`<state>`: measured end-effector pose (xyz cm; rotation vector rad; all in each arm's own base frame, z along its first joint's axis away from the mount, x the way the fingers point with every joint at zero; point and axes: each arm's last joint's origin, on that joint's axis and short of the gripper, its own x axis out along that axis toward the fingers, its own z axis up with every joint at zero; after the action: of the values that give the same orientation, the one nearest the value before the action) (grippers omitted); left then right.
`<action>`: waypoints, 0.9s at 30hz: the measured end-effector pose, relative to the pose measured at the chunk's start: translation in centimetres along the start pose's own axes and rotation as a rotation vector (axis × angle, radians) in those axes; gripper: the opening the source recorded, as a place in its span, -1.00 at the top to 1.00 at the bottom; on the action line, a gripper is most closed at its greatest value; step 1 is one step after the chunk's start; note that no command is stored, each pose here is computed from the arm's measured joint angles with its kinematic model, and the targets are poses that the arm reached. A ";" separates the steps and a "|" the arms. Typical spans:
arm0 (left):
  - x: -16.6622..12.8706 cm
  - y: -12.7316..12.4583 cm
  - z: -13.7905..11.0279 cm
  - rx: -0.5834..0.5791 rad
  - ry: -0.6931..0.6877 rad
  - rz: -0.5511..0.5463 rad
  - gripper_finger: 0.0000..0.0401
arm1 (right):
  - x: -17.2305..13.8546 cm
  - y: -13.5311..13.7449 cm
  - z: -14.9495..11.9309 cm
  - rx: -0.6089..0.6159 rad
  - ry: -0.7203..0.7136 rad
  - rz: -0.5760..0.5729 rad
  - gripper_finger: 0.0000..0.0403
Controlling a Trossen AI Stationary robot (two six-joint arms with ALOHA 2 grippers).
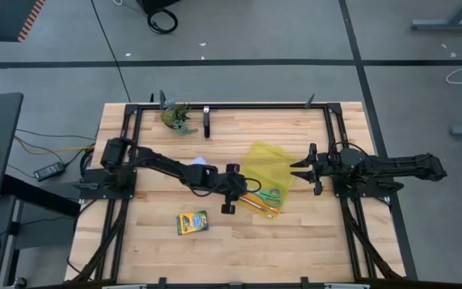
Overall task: Pack school essentials
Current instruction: Put the red eraser into the yellow supply box, then put the yellow crayon box into the yellow supply box
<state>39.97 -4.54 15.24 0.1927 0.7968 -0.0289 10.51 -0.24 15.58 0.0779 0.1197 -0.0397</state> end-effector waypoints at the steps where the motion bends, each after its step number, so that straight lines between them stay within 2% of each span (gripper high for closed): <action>1: 0.1 0.0 -0.2 0.004 0.013 -0.001 0.63 | 0.0 0.0 0.0 0.000 -0.001 0.001 0.35; 6: 0.5 -0.1 -0.3 0.004 0.009 0.000 0.54 | 0.0 0.0 0.0 0.000 0.000 0.000 0.35; 19: -0.1 0.0 0.1 0.033 -0.005 0.009 0.08 | 0.0 0.0 0.0 0.000 0.000 0.000 0.35; 27: -1.5 0.2 0.4 0.054 0.021 0.062 0.06 | 0.0 0.0 0.0 0.000 -0.001 0.000 0.35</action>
<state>39.27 -4.46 16.60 0.2693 0.8115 0.0099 10.52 -0.23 15.59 0.0777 0.1184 -0.0393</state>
